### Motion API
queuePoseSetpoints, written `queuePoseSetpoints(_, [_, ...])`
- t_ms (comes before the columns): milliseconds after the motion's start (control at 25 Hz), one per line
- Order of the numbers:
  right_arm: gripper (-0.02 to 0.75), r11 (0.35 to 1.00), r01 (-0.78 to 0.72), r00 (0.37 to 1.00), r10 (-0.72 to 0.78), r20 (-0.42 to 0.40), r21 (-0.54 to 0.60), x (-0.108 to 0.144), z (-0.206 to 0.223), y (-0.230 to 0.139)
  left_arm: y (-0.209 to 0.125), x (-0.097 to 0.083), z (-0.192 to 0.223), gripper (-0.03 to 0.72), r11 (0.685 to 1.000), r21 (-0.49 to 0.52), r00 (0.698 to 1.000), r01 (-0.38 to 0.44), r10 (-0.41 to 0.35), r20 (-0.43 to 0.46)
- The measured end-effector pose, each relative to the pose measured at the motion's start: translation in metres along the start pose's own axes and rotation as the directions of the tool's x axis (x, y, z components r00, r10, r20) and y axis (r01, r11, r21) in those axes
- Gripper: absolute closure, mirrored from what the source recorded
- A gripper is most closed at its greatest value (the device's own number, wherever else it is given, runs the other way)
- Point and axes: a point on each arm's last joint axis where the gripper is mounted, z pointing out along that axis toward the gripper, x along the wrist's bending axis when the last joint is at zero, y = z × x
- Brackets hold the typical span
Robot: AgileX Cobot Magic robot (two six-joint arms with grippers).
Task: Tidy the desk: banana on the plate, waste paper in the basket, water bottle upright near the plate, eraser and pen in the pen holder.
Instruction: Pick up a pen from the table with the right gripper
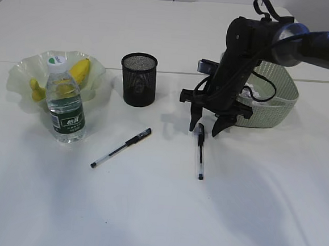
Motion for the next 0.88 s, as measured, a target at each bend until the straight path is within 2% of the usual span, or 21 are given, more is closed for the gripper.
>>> queuePoseSetpoints(880, [0.311, 1.000, -0.004, 1.000, 0.004, 0.025, -0.009, -0.0023, 0.0000, 0.0008, 0.0000, 0.0000, 0.0000, 0.497, 1.000, 0.000, 1.000, 0.000, 0.000, 0.000])
